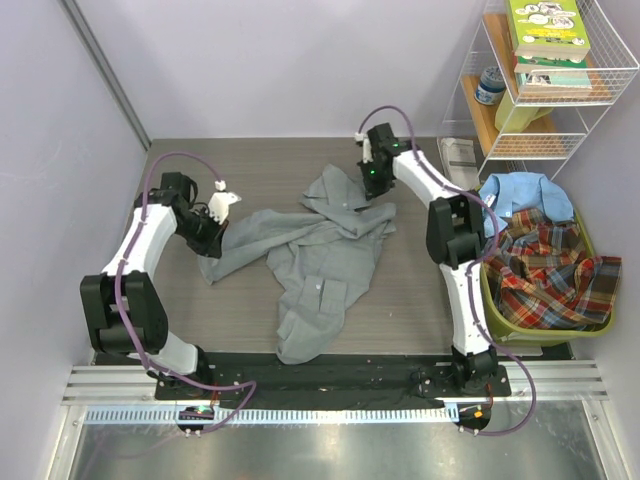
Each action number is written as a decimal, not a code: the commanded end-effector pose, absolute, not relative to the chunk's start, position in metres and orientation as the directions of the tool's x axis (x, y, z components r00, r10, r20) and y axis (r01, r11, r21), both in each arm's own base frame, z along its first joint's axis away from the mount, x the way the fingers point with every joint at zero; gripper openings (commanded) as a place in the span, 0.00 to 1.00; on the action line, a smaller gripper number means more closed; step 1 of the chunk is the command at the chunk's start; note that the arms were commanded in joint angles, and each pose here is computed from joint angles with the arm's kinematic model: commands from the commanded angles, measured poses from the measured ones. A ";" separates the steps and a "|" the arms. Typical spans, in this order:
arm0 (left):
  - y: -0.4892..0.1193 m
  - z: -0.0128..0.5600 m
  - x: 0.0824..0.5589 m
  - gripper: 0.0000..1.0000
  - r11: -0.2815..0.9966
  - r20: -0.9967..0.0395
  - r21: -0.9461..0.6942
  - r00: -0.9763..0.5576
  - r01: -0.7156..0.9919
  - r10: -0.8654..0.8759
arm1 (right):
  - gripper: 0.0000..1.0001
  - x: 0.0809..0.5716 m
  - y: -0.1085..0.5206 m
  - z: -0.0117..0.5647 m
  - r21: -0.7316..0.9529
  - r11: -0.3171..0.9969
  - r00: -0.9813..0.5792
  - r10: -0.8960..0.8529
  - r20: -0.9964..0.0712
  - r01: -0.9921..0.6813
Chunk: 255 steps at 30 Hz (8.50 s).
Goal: Fold and stack the long sleeve shirts
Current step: Flatten the shirt out
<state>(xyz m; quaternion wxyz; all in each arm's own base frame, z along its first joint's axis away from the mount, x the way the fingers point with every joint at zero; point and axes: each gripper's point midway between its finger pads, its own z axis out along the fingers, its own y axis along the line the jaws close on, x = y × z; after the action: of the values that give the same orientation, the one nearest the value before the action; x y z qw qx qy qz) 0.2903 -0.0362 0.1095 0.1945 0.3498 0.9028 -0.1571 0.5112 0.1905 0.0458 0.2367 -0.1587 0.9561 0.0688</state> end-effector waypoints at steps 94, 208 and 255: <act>-0.027 0.340 0.272 0.00 0.839 -0.896 0.111 -0.311 0.533 0.317 | 0.01 0.360 0.135 0.416 0.161 0.695 -0.344 -0.132 -0.930 -0.701; -0.198 0.100 0.339 0.00 0.312 -0.694 0.202 -0.089 0.928 0.714 | 0.01 0.382 0.110 0.305 0.428 0.725 -0.540 0.092 -0.837 -0.539; 0.002 0.269 0.319 0.00 0.717 -0.813 0.417 -0.122 0.559 0.569 | 0.22 0.364 0.137 0.328 0.100 0.623 -0.267 -0.182 -0.946 -0.776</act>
<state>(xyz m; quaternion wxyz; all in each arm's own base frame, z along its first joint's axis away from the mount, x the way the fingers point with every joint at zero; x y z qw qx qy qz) 0.3617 -0.0120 0.3734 0.6460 0.2934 0.7041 -0.0285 0.3731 0.1336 0.4968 0.6887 -0.2705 0.6105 0.2824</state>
